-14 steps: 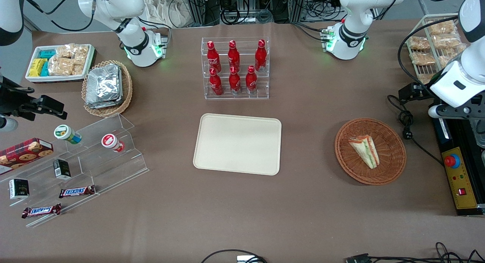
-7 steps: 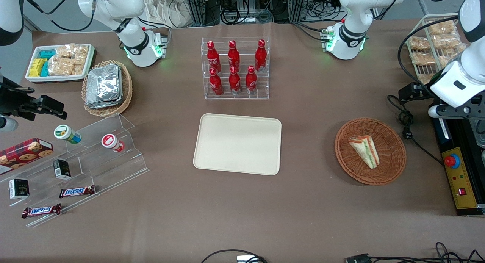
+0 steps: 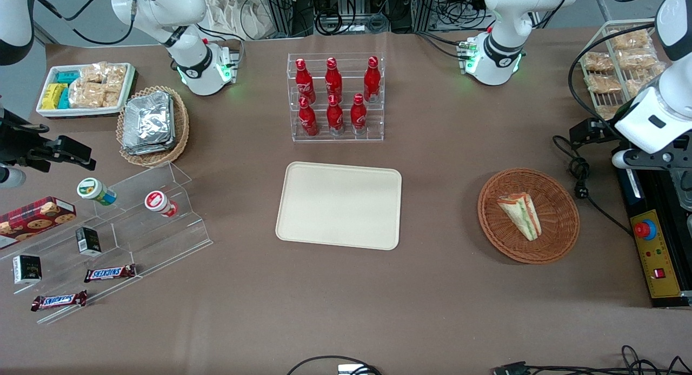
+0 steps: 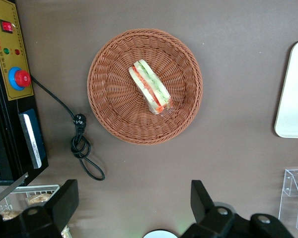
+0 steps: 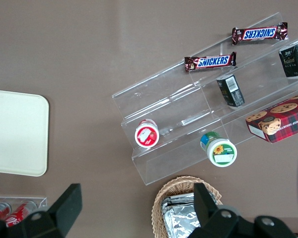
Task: Place sandwich from basket to tray
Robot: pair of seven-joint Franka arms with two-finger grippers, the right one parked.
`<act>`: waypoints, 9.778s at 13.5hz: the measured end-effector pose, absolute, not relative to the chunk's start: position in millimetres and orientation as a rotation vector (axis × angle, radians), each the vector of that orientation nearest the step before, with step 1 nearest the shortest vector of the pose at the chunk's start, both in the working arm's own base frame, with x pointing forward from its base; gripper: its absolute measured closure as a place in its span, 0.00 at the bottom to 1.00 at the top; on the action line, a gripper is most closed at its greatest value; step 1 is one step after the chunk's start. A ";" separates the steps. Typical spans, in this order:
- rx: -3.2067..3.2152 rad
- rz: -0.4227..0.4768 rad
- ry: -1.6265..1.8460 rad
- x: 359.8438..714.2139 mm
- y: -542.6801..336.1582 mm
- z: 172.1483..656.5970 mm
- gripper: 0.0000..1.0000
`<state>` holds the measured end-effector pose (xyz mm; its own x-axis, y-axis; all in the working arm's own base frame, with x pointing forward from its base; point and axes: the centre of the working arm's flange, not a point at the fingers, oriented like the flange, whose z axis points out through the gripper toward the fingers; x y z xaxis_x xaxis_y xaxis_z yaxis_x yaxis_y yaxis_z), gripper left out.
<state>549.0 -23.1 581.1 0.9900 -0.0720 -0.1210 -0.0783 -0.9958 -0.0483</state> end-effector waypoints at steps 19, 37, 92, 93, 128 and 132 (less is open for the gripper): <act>-3.072 0.473 -0.494 636.5 -22.2 336.6 0.00; -3.020 0.673 -0.662 635.9 -5.8 203.8 0.26; -3.129 0.531 0.298 561.2 -420.9 214.8 0.20; -3.144 0.500 0.279 571.3 -415.6 228.2 0.11; -3.113 0.361 0.175 549.9 -64.6 573.2 0.00; -3.105 0.348 0.158 540.8 -58.6 576.5 0.00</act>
<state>540.8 -58.6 576.5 0.9702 -0.0986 -0.2215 -0.1015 -0.9948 -0.0017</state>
